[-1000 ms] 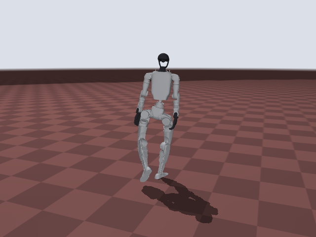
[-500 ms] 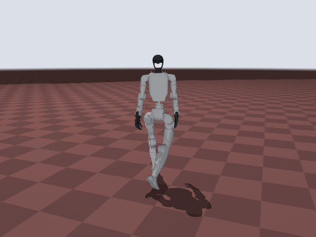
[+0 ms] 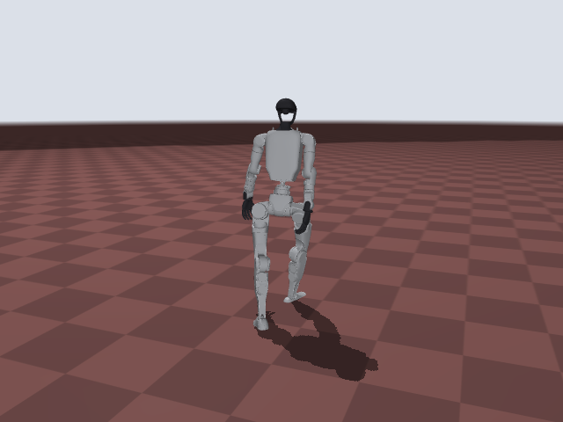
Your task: Walk run
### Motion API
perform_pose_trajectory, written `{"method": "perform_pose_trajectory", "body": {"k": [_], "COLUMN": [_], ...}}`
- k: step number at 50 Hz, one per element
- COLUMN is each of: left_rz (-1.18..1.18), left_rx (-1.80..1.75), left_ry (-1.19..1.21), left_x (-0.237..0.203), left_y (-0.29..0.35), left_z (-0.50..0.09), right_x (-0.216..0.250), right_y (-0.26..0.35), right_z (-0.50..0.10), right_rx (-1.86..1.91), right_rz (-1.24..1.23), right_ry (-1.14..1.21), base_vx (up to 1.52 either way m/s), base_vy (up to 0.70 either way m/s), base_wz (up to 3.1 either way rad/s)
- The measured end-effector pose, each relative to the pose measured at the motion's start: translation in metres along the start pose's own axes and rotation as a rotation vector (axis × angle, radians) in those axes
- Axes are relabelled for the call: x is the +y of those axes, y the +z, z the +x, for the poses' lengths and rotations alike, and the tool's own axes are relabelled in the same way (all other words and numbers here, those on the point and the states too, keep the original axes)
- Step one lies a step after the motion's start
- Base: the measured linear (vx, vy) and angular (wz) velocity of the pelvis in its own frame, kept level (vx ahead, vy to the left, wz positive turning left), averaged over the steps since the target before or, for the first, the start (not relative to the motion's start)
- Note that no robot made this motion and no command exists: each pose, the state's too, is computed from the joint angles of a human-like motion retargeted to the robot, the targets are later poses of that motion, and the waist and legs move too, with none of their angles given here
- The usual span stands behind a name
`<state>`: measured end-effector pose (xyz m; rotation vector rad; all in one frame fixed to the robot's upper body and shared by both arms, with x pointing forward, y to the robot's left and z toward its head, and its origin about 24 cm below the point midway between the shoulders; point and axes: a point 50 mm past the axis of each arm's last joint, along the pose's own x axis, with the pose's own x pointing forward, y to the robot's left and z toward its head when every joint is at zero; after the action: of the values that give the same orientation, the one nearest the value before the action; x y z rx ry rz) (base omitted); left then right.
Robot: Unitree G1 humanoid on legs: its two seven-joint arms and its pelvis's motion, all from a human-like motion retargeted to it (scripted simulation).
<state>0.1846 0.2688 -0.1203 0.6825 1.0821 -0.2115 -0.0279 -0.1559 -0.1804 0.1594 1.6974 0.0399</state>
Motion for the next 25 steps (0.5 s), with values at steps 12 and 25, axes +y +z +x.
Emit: {"method": "perform_pose_trajectory", "body": {"k": [12, 25], "left_rz": [0.026, -0.083], "left_rx": [0.542, 0.737], "left_ry": [-0.423, -0.598], "left_x": [-0.134, -0.193], "left_y": [-0.131, -0.164], "left_z": [-0.05, -0.094], "right_x": [-0.009, -0.01], "right_y": [0.067, 0.19], "right_z": [-0.01, -0.059], "right_rx": [-0.168, -0.542], "right_rz": [-0.131, -0.352], "right_ry": [-0.061, -0.145], "base_vx": [1.02, 0.74], "base_vy": [-0.31, -0.17], "base_wz": [0.09, -0.56]}}
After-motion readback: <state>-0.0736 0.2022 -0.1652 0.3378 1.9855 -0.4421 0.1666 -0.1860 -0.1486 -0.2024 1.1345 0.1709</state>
